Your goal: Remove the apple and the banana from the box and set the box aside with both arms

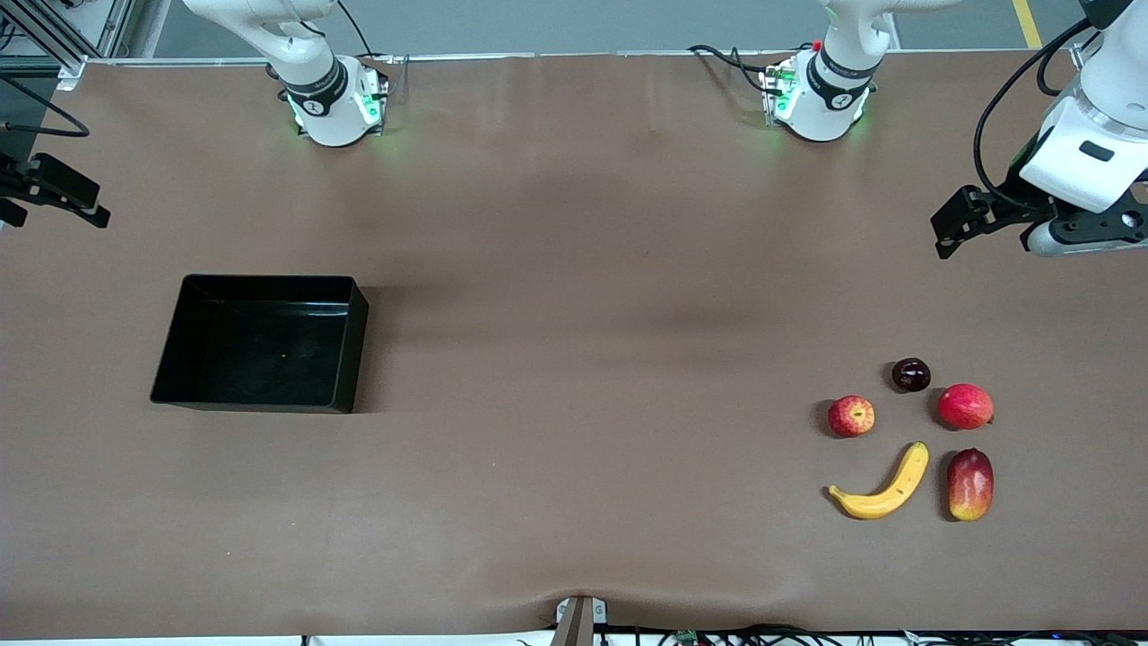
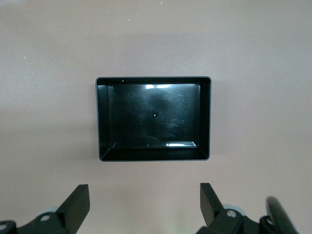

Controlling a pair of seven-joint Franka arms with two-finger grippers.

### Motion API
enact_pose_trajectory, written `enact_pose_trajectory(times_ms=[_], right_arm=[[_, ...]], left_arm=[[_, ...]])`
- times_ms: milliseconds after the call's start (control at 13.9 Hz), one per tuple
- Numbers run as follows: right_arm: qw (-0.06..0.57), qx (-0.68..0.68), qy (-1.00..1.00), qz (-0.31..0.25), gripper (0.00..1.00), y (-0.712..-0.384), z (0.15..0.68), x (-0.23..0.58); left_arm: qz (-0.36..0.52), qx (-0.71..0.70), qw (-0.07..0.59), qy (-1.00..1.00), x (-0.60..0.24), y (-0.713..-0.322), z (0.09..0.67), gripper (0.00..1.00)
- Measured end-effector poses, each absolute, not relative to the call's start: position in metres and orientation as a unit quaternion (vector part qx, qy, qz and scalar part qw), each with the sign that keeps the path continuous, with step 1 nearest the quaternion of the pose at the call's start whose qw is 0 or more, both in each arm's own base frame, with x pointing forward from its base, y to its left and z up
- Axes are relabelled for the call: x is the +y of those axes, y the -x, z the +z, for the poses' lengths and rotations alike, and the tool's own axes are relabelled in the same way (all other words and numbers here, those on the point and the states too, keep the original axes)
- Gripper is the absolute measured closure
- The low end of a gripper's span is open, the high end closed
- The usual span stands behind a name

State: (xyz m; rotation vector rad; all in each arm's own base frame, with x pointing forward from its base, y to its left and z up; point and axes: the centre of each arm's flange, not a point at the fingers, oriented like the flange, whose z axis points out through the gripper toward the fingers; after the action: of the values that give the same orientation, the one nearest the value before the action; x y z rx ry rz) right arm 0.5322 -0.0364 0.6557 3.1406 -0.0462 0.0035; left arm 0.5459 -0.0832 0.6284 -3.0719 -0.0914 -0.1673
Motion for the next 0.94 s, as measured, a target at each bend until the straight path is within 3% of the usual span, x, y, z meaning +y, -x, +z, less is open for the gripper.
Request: enact_pose_trajectory(times_ms=[935], right_arm=[[0.000,-0.017,-1.000,0.000,0.00,-0.5327,0.6548,-0.0365]], left_arm=[[-0.052,-0.031,0.032,0.998,-0.0815,-0.5467,0.6267,0.00]])
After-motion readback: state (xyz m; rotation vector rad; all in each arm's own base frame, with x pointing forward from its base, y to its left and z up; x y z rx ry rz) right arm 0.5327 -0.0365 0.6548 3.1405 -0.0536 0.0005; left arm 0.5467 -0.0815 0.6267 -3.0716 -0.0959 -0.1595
